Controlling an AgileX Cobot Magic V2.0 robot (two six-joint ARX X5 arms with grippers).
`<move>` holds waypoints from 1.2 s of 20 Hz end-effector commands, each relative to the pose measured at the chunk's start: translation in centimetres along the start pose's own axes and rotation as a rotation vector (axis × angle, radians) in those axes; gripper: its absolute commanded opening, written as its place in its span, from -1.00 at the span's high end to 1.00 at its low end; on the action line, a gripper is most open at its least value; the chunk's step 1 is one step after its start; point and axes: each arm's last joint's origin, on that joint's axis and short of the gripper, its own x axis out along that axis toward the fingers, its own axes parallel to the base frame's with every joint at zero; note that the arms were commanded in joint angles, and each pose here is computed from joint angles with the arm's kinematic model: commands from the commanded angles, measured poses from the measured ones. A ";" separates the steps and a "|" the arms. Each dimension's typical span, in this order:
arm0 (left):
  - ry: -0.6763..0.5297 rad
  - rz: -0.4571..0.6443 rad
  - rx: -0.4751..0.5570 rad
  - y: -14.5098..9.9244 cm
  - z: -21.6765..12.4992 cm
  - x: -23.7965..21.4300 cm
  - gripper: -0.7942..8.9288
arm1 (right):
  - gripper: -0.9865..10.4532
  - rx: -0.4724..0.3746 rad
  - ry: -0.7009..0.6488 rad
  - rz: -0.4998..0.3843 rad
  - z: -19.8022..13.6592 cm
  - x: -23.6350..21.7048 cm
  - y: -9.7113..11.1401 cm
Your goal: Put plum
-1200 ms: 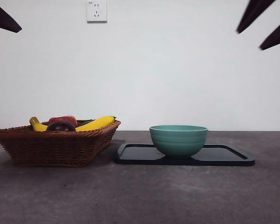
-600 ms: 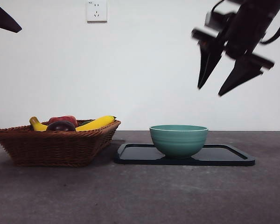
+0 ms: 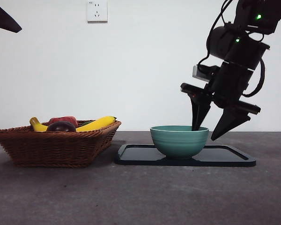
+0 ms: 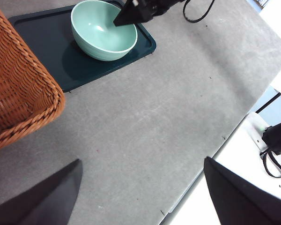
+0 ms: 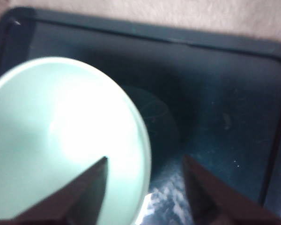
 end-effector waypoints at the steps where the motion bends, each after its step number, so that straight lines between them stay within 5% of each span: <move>1: -0.007 -0.009 0.016 -0.1 0.3 -0.1 0.00 | 0.67 -0.020 -0.011 -0.010 0.5 0.7 0.1; 7: -0.007 -0.009 0.016 -0.1 0.3 -0.1 0.00 | 0.81 -0.034 -0.071 -0.004 1.2 -0.3 0.6; 13: -0.008 -0.009 0.017 -0.1 0.3 -0.1 0.00 | 0.81 -0.081 -0.270 0.043 1.7 -9.6 3.0; 18: -0.008 -0.009 0.018 -0.1 0.3 -0.1 0.00 | 0.81 -0.180 -0.271 0.051 -2.0 -17.4 4.8; 24: -0.008 -0.009 0.021 -0.1 0.3 -0.1 0.00 | 0.81 -0.251 -0.252 0.102 -7.0 -19.8 6.1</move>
